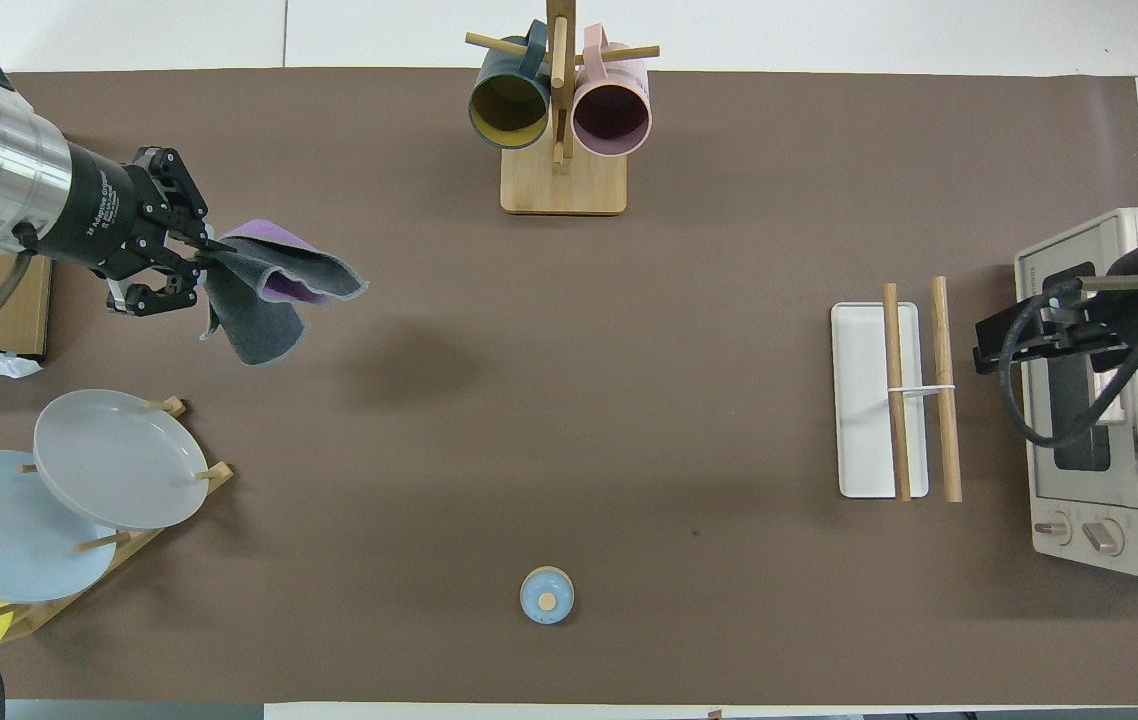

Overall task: Fold towel and hang on rack
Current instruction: 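Carry the towel toward center while the right gripper reaches toward it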

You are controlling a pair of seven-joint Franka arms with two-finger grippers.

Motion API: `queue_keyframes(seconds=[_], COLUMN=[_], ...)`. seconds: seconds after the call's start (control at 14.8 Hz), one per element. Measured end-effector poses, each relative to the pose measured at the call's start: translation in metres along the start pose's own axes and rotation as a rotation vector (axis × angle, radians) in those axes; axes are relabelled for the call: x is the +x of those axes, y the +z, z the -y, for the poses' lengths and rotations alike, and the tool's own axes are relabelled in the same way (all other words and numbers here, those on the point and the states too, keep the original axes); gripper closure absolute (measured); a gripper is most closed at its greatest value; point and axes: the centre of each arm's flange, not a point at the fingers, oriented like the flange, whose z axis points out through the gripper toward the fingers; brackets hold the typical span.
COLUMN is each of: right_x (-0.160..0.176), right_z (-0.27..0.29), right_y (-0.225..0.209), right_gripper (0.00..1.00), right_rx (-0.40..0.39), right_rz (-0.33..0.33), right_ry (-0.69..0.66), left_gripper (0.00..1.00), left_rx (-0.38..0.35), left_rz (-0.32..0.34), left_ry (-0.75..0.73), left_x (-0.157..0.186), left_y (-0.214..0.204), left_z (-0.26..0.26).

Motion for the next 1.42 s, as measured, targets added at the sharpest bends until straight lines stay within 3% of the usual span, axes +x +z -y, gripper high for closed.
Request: queue_keyframes(seconds=[0.27, 0.67, 1.08, 1.21, 1.42], right_x=[0.001, 0.001, -0.002, -0.010, -0.009], right_z=[0.040, 0.075, 0.147, 0.172, 0.184], right_y=[0.007, 0.015, 0.029, 0.029, 0.041], right_gripper=[0.00, 0.00, 0.00, 0.00, 0.00], right_rx=[0.127, 0.313, 0.682, 0.740, 0.766], right_rz=[-0.023, -0.017, -0.007, 0.003, 0.030], right_ry=[0.151, 0.445, 0.829, 0.889, 0.924], left_gripper=[0.94, 0.94, 0.94, 0.94, 0.94], left_rx=[0.022, 0.004, -0.036, -0.042, -0.055], left_rz=[0.019, 0.099, 0.200, 0.222, 0.243], left_ry=[-0.065, -0.211, -0.276, -0.305, -0.327], left_x=[-0.065, -0.105, -0.157, -0.166, -0.182], left_y=[0.007, 0.005, 0.015, 0.017, 0.020], left_z=[0.018, 0.026, 0.035, 0.037, 0.041])
